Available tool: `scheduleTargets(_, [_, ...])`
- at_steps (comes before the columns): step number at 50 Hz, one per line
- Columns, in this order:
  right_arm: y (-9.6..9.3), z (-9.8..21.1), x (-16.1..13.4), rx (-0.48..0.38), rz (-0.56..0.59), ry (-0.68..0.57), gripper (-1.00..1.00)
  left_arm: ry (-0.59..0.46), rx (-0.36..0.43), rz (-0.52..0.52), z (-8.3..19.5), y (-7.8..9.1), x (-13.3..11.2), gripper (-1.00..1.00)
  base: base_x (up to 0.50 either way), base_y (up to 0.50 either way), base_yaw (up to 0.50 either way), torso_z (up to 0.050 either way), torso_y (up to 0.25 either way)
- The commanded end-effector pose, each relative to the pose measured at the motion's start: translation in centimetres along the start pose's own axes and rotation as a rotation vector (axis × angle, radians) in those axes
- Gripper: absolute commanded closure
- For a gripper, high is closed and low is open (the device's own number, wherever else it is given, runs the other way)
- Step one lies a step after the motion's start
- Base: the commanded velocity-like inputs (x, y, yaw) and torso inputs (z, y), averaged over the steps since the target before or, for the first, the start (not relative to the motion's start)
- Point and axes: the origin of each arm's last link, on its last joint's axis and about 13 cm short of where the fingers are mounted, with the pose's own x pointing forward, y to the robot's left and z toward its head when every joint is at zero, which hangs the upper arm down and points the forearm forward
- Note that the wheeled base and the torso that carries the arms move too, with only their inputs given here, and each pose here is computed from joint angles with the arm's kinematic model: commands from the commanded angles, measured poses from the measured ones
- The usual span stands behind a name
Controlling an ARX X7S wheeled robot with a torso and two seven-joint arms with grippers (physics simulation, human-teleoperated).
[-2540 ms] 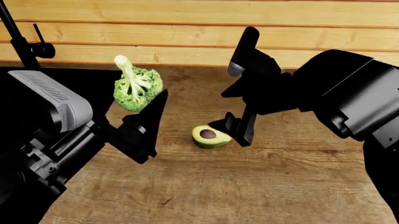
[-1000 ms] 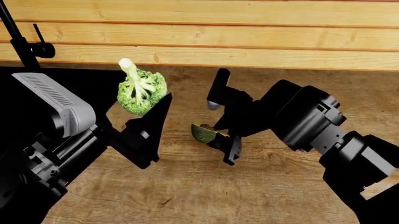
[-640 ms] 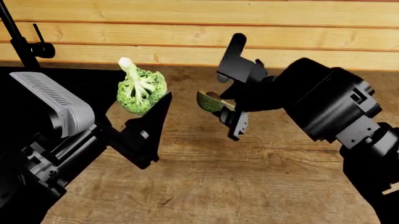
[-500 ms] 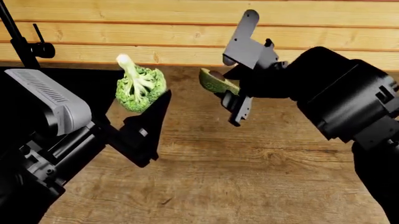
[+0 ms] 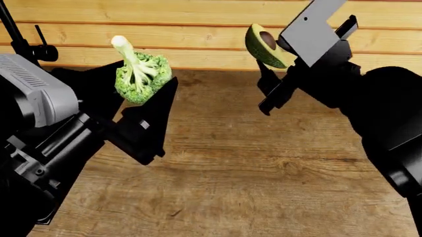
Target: Pick the broccoli, avocado from the counter and place them in the cabinet. Then close the cabinet.
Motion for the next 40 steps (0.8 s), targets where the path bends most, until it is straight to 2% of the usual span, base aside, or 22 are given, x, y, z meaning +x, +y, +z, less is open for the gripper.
scheduleTargets(1, [0.2, 0.0, -2.1, -0.009, -0.1, -0.008, 1.0, -0.007, -0.001, 0.014, 0.1, 0.1, -0.1, 1.0, 0.0, 0.0, 0.0, 0.0, 0.015])
scheduleTargets(8, [0.5, -0.4, -5.9, -0.057, -0.163, -0.025, 1.0, 0.017, 0.037, 0.039, 0.0, 0.9, -1.1, 1.0, 0.0, 0.0, 0.0, 0.0, 0.0])
scheduleTargets(12, [0.5, -0.5, -6.8, -0.087, -0.168, -0.013, 1.0, 0.028, 0.055, 0.038, 0.6, 1.2, -1.1, 1.0, 0.0, 0.06, 0.0, 0.0, 0.0])
scheduleTargets(18, [0.5, -0.4, -7.9, -0.134, -0.157, -0.007, 1.0, 0.022, 0.074, 0.033, 1.9, 1.1, -1.3, 1.0, -0.07, 0.5, 0.0, 0.0, 0.0])
scheduleTargets(29, [0.2, -0.3, -8.8, -0.124, -0.175, -0.013, 1.0, 0.011, 0.096, 0.022, 3.2, 0.9, -1.5, 1.0, -0.09, 0.5, 0.0, 0.0, 0.0])
scheduleTargets(40, [0.3, -0.5, -9.2, -0.11, -0.18, -0.002, 1.0, 0.006, 0.096, 0.024, 3.4, 0.9, -1.9, 1.0, -0.41, 0.34, 0.0, 0.0, 0.0])
